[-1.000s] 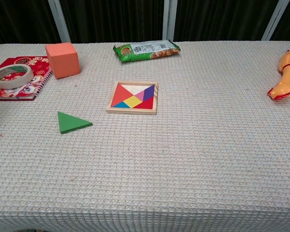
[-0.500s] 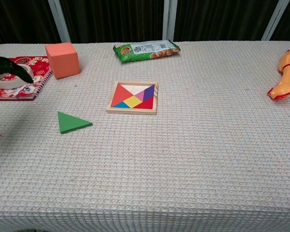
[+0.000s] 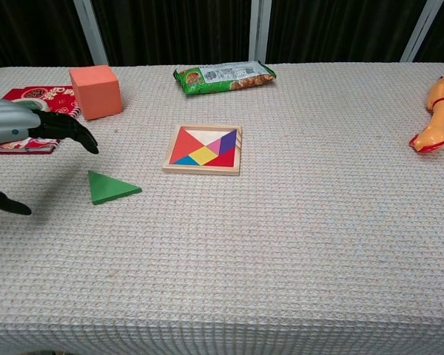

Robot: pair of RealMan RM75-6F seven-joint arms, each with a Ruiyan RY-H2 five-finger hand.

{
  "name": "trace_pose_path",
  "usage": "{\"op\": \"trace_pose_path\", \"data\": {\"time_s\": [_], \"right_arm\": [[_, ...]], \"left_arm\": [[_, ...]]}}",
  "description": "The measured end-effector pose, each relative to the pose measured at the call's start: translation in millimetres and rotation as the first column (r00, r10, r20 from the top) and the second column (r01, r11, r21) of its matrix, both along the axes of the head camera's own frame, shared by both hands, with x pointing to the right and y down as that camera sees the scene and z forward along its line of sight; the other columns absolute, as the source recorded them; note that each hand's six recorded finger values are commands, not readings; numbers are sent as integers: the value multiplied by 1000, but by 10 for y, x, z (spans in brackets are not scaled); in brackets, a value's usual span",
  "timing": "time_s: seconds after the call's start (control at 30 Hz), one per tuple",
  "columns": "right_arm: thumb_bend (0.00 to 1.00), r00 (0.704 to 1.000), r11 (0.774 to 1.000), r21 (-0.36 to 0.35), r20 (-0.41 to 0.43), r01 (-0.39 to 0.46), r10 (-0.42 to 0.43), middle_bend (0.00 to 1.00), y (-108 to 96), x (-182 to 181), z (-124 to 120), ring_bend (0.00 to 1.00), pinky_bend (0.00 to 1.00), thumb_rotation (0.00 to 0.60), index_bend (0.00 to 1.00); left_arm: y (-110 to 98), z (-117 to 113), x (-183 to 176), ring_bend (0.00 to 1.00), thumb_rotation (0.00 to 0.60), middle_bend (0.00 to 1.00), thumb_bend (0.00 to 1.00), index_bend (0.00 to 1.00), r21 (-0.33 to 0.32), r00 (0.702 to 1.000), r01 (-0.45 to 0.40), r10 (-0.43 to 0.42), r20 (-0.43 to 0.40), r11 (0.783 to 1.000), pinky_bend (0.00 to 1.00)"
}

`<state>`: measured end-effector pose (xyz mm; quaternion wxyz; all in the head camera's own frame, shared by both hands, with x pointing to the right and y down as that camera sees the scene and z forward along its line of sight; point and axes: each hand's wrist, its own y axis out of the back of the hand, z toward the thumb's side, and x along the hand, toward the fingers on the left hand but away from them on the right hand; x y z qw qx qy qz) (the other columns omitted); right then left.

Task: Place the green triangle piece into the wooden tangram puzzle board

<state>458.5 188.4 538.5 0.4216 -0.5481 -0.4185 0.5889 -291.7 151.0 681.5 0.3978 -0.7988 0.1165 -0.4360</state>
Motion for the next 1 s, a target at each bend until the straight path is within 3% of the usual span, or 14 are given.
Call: {"op": "trace_pose_path", "data": {"time_s": [0.53,1.0], "right_arm": [[265,1000,999,-39,2,1,-1,0,-19,-24,127,0,0,600,0],[264,1000,999,-39,-1,-7,7,0,-45,-2,155,0,0,600,0]], "left_arm": [[-134,269,291,64,600,141,60,236,-42,998,-56,56,-4,998,163],[-173,377,423,64,600,141,96,248,-54,999,-51,50,-18,997,164]]}}
